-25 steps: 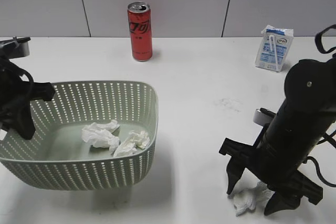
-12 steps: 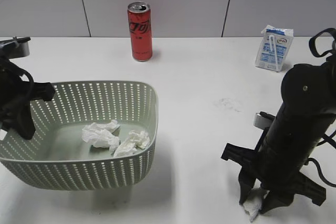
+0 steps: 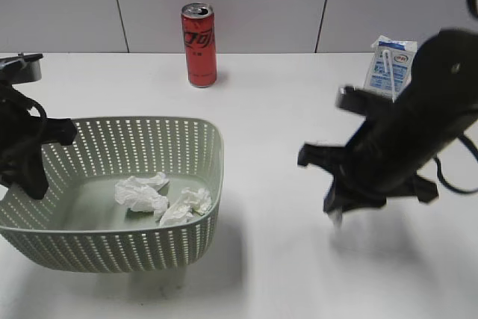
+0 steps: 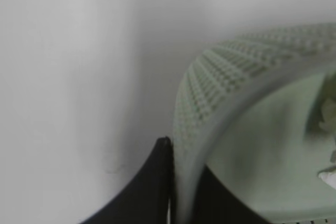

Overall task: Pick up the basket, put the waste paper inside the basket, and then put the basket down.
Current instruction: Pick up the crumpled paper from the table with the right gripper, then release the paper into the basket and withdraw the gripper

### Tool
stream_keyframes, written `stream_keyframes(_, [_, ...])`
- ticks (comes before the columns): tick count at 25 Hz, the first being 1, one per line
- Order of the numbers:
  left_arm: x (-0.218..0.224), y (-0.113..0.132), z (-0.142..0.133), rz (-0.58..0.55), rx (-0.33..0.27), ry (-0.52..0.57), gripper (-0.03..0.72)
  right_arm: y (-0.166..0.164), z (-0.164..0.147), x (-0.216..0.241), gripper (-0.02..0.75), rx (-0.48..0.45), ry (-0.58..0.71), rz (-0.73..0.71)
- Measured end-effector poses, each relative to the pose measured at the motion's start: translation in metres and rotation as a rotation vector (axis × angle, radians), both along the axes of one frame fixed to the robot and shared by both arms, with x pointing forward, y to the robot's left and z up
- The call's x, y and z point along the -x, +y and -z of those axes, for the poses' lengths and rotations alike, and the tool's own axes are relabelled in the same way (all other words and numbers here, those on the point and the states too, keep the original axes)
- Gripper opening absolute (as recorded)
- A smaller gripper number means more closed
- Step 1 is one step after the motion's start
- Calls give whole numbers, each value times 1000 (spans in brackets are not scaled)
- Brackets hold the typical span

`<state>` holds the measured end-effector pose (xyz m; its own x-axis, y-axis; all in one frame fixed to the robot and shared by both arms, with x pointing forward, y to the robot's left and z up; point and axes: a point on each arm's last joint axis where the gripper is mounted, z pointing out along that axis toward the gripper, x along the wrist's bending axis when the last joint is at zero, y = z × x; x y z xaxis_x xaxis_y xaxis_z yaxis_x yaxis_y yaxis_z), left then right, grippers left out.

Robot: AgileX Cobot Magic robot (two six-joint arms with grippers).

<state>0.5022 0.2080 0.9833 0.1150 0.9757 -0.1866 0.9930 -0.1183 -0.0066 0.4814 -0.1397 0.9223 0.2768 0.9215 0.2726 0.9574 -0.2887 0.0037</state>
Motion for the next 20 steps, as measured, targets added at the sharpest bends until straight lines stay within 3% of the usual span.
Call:
stream_keyframes(8, [0, 0, 0, 3, -5, -1, 6, 37, -160, -29, 31, -221, -705, -507])
stream_keyframes(11, [0, 0, 0, 3, -5, -1, 6, 59, -195, -21, 31, -284, -879, -680])
stream_keyframes(15, [0, 0, 0, 3, -5, -1, 6, 95, -195, -2, 31, -298, -973, -922])
stream_keyframes(20, [0, 0, 0, 3, -5, -1, 6, 144, -146, 16, 35, -246, -936, -1260])
